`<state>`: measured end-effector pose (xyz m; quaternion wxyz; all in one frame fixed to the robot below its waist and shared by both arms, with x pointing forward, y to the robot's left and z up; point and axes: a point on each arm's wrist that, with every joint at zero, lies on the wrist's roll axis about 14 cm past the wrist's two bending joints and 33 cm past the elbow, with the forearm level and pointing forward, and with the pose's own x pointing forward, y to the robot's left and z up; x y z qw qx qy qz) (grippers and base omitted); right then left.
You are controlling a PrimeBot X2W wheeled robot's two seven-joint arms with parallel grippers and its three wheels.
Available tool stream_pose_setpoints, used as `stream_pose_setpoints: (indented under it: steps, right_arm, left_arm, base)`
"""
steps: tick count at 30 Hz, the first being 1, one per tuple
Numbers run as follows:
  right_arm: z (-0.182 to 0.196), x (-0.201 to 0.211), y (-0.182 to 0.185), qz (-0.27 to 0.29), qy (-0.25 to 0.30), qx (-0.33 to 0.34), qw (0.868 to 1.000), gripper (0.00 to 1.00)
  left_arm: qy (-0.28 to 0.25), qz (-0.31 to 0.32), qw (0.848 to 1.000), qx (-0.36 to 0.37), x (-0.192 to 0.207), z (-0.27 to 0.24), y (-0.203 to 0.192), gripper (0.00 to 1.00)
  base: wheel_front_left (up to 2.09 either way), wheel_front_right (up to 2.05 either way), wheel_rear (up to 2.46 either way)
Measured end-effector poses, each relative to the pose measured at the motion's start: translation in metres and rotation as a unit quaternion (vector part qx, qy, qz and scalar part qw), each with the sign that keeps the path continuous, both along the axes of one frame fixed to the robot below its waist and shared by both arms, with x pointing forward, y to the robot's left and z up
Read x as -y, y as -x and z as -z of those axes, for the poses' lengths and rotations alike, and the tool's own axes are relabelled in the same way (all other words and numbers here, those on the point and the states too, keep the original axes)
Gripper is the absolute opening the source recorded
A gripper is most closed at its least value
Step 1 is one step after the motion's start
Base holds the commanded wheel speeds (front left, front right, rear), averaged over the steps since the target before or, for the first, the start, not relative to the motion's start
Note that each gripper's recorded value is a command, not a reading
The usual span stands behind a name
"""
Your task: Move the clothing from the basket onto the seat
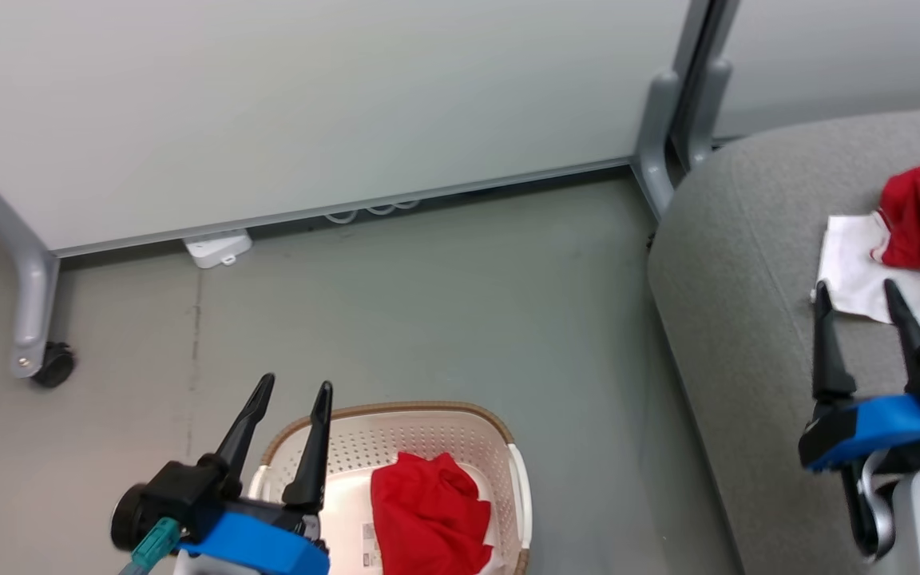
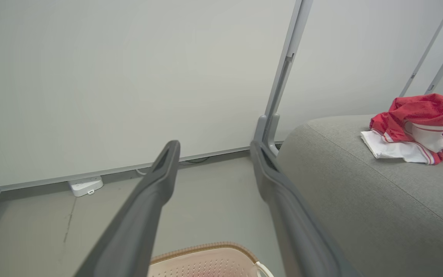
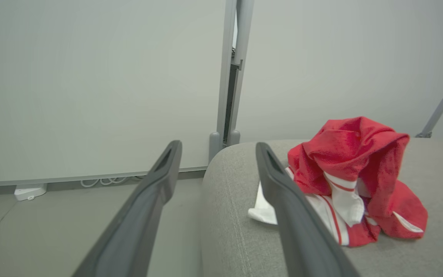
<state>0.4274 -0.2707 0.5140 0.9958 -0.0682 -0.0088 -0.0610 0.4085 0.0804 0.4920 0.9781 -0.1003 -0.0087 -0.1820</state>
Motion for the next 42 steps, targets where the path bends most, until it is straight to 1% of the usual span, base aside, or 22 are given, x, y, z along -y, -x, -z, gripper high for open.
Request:
stream_pose_setpoints:
  steps: [4, 8, 15, 19, 27, 42]
  right_arm:
    - [0.000, -0.036, 0.007, -0.047, 0.013, -0.004, 0.999, 1.00]
    - [0.005, -0.070, 0.016, -0.086, 0.002, -0.012, 0.996, 1.00]
    - [0.003, -0.105, 0.029, -0.126, -0.018, -0.008, 0.992, 1.00]
    - [-0.002, -0.110, 0.032, -0.129, -0.027, -0.002, 0.991, 1.00]
    - [0.001, -0.110, 0.035, -0.127, -0.035, -0.007, 0.991, 1.00]
    - [0.007, -0.105, 0.031, -0.118, -0.053, -0.014, 0.991, 1.00]
  left_arm:
    - [-0.003, -0.045, 0.999, -0.007, -0.029, 0.003, 0.010, 1.00]
    - [-0.008, -0.081, 0.997, -0.010, -0.052, 0.005, 0.020, 1.00]
    - [-0.008, -0.124, 0.992, -0.007, -0.079, 0.002, 0.030, 1.00]
    - [-0.006, -0.137, 0.990, -0.006, -0.087, 0.001, 0.033, 1.00]
    - [-0.006, -0.143, 0.990, -0.012, -0.089, 0.005, 0.032, 1.00]
    - [-0.006, -0.134, 0.991, -0.024, -0.083, 0.013, 0.025, 1.00]
  base:
    - [0.00, 0.00, 0.00]
    - [0.00, 0.00, 0.00]
    - [0.00, 0.00, 0.00]
    - [0.00, 0.00, 0.00]
    - [0.00, 0.00, 0.00]
    - [0.00, 0.00, 0.00]
